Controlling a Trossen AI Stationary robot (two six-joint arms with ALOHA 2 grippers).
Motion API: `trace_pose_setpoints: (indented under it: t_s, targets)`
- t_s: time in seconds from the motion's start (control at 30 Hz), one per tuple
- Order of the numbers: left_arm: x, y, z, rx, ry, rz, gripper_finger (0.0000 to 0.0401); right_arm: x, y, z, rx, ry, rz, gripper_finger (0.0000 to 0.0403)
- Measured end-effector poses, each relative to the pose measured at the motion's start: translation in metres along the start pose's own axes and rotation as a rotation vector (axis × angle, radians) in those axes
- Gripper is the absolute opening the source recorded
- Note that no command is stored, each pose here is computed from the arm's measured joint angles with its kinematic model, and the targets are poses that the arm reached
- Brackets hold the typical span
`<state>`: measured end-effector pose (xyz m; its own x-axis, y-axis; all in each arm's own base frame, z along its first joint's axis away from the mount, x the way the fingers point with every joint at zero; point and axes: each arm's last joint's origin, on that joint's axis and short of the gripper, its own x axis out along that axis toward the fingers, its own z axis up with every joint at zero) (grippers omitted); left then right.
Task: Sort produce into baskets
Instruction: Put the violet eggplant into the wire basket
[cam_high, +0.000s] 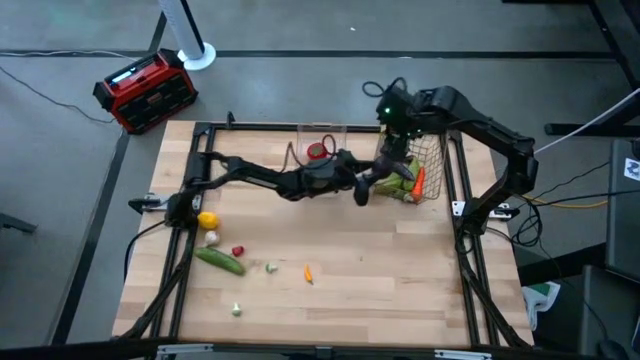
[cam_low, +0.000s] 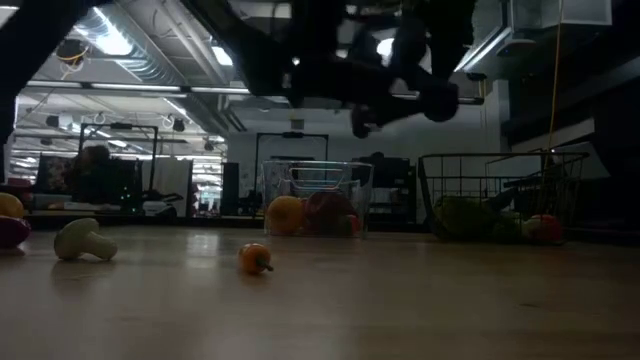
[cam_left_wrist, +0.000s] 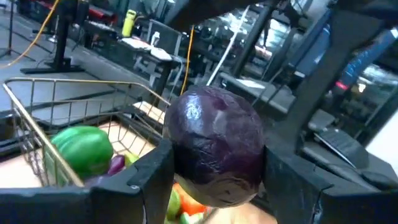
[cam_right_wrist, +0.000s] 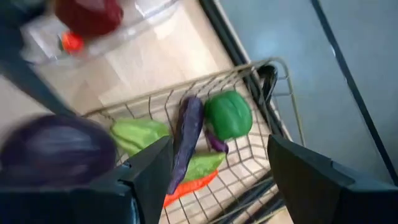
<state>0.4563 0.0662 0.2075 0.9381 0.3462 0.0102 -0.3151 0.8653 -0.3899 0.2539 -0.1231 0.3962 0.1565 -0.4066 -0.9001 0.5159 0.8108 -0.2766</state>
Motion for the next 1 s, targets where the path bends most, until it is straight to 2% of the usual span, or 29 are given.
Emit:
trace_pose_setpoints:
  t_s: [0.17, 0.27, 0.67, 0.83, 1.0]
  targets:
    - [0.027, 0.01, -0.014, -0.032, -0.019, 0.011, 0.021, -0.012, -0.004, 0.003, 0.015, -0.048, 0.007, 0.026]
    - [0.034, 0.013, -0.02, -0.019, -0.008, 0.018, 0.021, -0.012, -0.003, 0.002, 0.015, -0.047, 0.013, 0.026]
    - [0.034, 0.01, -0.024, 0.102, 0.015, 0.008, 0.021, -0.012, -0.003, 0.003, 0.015, -0.048, 0.013, 0.026]
    - [0.033, 0.009, -0.024, 0.1, 0.021, 0.006, 0.021, -0.012, -0.003, 0.003, 0.015, -0.049, 0.014, 0.026]
    - [0.033, 0.01, -0.024, 0.15, 0.022, 0.007, 0.021, -0.012, -0.003, 0.003, 0.015, -0.049, 0.014, 0.026]
